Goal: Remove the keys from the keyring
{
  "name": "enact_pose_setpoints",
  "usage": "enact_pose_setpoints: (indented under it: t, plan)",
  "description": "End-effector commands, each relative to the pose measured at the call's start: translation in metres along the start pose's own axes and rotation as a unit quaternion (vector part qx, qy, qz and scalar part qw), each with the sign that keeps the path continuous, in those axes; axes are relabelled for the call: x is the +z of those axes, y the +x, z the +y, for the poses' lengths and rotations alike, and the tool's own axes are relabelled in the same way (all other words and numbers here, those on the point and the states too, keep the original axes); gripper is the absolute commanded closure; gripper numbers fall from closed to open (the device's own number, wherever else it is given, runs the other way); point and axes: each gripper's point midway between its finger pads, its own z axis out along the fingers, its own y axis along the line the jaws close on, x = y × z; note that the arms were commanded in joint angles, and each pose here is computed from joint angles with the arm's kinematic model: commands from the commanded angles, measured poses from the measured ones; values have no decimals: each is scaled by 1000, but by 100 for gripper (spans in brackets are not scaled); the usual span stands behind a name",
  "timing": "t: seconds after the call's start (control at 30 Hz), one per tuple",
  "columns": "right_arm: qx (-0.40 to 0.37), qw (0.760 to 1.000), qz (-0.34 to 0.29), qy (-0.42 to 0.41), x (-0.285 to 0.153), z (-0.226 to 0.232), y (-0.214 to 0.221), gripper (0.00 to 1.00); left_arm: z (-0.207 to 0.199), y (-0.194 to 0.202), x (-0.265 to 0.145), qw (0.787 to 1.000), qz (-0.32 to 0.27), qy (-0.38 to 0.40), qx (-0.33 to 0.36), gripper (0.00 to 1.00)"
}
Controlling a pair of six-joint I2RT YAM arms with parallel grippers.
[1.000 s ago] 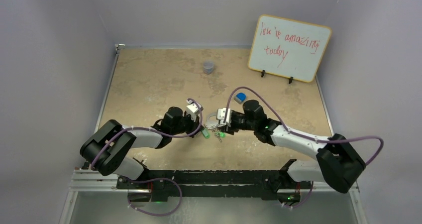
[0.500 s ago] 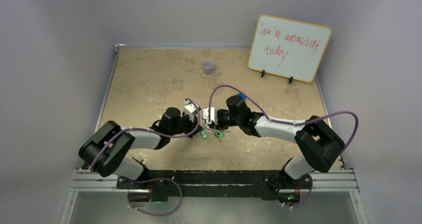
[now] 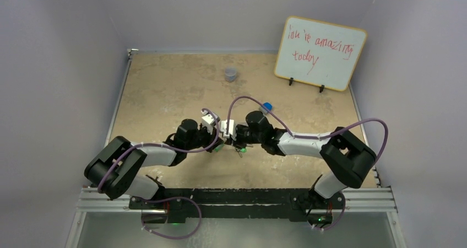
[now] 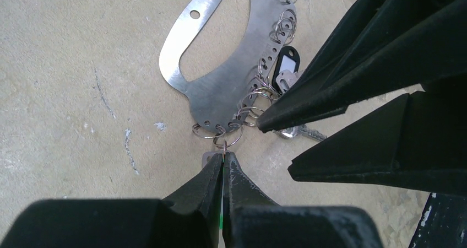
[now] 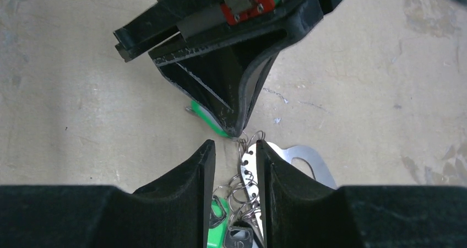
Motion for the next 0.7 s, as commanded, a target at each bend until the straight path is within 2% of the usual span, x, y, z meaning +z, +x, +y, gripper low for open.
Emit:
enact_pose_setpoints:
  t: [0.0,0.67]
  plan:
    - [33,998,-32,45,-3,-7,-8,64,-1,-14,-3,1000,-28,4,4,100]
    - [24,998,-9,54,16,-9,24,64,-4,-16,-5,999,-33,11,2,100]
